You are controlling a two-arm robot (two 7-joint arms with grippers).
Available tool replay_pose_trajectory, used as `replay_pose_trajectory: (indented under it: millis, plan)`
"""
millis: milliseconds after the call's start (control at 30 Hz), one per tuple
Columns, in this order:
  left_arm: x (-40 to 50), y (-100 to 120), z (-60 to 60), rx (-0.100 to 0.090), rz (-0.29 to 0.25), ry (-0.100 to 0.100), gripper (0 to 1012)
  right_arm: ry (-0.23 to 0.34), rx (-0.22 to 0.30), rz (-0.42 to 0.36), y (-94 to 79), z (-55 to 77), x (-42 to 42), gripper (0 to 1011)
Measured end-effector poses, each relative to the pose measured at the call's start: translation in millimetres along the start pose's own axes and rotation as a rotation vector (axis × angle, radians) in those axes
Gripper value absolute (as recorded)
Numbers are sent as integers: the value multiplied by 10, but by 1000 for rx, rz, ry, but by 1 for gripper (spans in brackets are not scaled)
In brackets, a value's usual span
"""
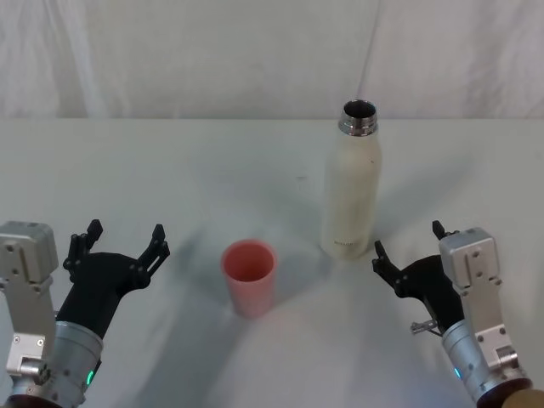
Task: Grasp the thermos with one hand and pour water into the cup lid.
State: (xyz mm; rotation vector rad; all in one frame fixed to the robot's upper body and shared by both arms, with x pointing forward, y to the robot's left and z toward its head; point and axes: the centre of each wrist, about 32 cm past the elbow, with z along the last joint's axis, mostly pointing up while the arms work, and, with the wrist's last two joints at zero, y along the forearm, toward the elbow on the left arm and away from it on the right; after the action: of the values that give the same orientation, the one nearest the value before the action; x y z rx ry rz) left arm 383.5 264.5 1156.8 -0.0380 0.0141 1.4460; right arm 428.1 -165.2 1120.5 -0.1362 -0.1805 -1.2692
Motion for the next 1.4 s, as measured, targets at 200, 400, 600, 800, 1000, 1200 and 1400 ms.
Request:
replay_pose_trajectory:
  millis: [200, 400, 600, 800, 1000, 1200, 1400]
  plan:
    - [0, 0, 0, 0, 0, 0, 1001, 1, 7, 0, -30, 40, 17, 1001]
    - [0, 0, 0, 0, 0, 0, 1001, 4, 7, 1, -34, 47, 23, 1001]
    - [0, 0, 0, 0, 0, 0, 1001, 5, 8, -1, -37, 52, 28, 1001]
    - [0, 0, 0, 0, 0, 0, 1001, 6, 8, -2, -37, 52, 28, 1001]
    - [0, 0, 0, 0, 0, 0, 1001, 6, 8, -2, -36, 53, 28, 1001]
    - [0, 0, 0, 0, 0, 0, 1001, 6, 8, -2, -35, 54, 28, 1001]
    - [0, 0, 0, 0, 0, 0, 1001, 6, 8, -1, -36, 53, 28, 1001]
